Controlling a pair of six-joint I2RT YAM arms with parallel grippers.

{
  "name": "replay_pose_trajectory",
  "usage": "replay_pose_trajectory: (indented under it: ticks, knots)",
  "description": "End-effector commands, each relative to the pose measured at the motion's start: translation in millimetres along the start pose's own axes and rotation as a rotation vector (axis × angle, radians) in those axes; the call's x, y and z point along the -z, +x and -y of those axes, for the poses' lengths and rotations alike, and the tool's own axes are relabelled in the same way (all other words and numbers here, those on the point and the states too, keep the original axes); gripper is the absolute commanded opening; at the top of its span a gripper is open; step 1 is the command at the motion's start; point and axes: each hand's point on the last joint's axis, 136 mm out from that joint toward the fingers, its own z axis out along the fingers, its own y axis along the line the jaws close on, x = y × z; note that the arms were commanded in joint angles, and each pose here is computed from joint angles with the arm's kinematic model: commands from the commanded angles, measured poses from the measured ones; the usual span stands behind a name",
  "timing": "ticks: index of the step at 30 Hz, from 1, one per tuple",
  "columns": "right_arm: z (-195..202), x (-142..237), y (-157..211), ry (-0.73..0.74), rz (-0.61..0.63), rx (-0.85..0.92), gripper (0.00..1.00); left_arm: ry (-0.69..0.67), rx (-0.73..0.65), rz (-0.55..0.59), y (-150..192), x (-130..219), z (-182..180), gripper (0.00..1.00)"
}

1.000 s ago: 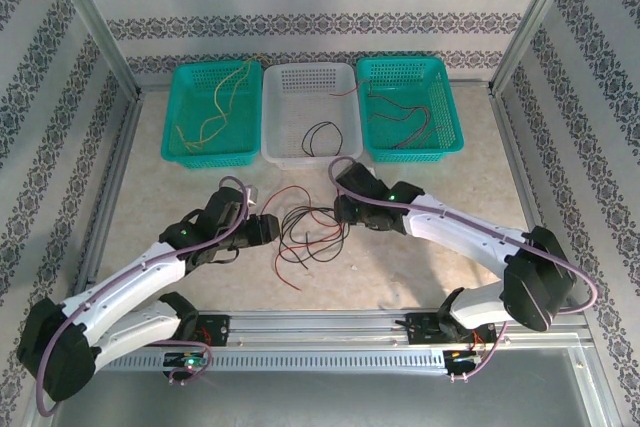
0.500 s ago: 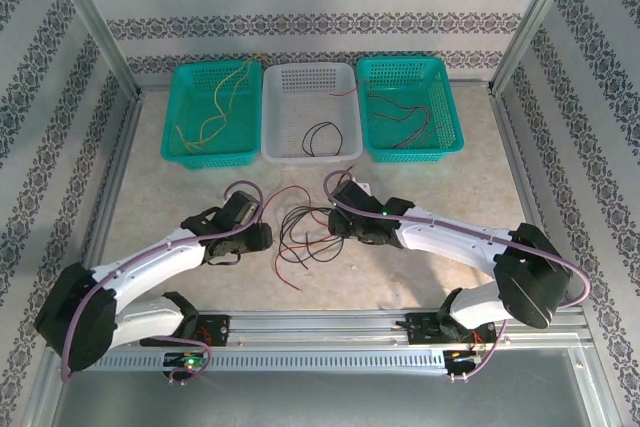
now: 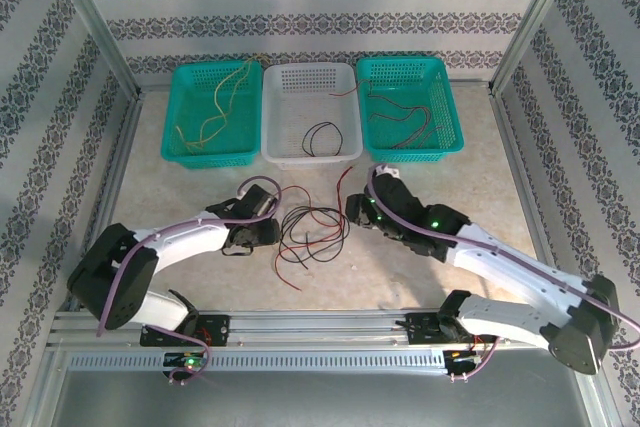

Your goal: Untangle the cables

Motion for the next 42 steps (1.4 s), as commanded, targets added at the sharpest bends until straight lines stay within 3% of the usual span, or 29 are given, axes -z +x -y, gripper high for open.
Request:
replay_pose_trajectory:
  ticks: [1,13,18,19,23,29,35,42]
  knots:
    - [10,12,-3,0.031,0.008,0.039,0.48,0.001,0.014,0.050,-15,-2,7,0.44]
    - [3,13,2,-0.007,-0.015,0.022,0.48,-0.023,0.008,0.062,-21,-12,5,0.26]
    - [-9,15,-1,-0.033,-0.017,0.038,0.48,0.005,-0.018,0.108,-35,0,13,0.00]
    - [-11,15,-1,-0.038,-0.017,0.043,0.48,0.013,-0.022,0.126,-39,5,15,0.00]
    - [-22,17,-1,-0.063,-0.020,0.066,0.48,0.047,-0.050,0.210,-54,41,21,0.00]
    - [-44,19,-6,-0.120,-0.030,0.090,0.48,0.125,-0.157,0.353,-71,122,36,0.00]
    - [-70,22,-14,-0.188,-0.030,0.119,0.55,0.455,-0.239,0.479,-72,216,82,0.00]
    - [-90,20,-24,-0.220,-0.028,0.140,0.58,0.650,-0.276,0.565,-73,288,105,0.00]
